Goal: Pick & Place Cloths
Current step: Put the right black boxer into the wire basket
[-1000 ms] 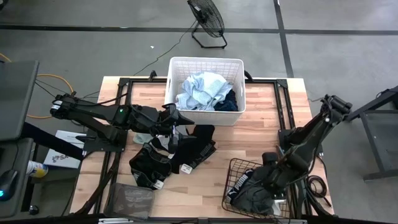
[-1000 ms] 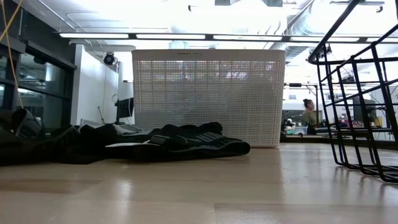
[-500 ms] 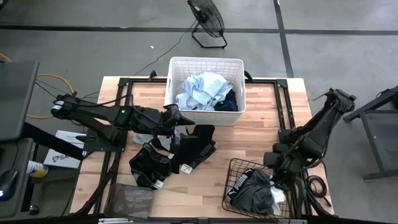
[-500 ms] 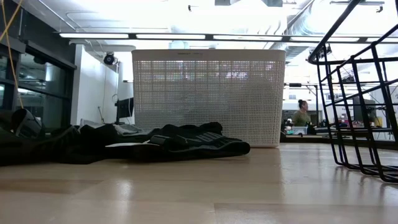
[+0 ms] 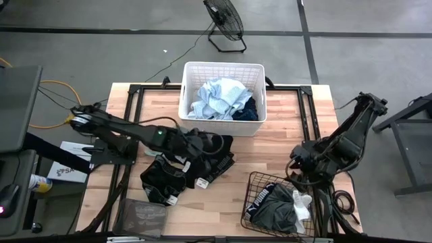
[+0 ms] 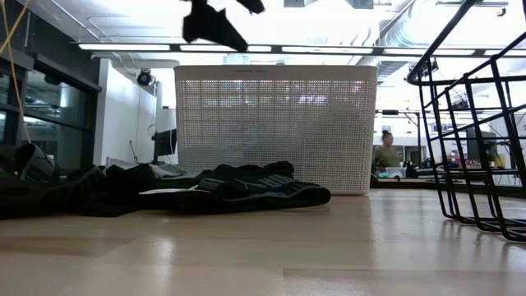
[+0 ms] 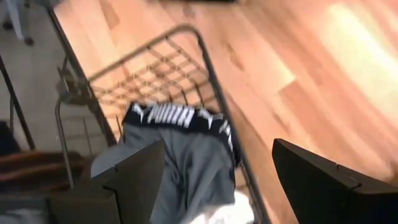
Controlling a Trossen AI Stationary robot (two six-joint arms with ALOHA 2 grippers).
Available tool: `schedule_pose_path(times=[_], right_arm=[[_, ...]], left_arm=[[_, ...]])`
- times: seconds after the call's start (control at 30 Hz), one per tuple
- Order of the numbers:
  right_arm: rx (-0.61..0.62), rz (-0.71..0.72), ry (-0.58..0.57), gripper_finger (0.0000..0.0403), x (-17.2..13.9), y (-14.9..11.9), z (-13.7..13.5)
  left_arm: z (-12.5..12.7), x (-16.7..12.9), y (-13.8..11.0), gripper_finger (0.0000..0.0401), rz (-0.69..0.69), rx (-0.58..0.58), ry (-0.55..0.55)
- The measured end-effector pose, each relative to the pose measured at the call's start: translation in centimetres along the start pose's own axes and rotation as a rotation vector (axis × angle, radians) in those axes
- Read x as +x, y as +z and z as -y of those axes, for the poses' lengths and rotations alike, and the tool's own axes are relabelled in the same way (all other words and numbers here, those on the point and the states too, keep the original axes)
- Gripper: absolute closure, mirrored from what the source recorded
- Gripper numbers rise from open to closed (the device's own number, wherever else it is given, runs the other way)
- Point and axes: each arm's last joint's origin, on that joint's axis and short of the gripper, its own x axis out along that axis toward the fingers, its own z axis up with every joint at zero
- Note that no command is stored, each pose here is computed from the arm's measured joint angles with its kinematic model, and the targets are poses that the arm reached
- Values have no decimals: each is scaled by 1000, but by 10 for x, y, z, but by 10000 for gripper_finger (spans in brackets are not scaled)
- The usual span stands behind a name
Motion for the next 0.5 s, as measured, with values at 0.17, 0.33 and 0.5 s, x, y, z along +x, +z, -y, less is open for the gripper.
schedule_pose_path(times=[0.17,0.33,0.5], right_arm=[[-27,76,-11,113,0,2,0],[-36,140,-21,113,0,4,1],[-37,150,-23,113,0,4,1]], left_arm=[[1,22,-10,73,-69,64,36],[0,44,-25,73,-175,175,72],[-1,67,-43,73,-312,259,65]])
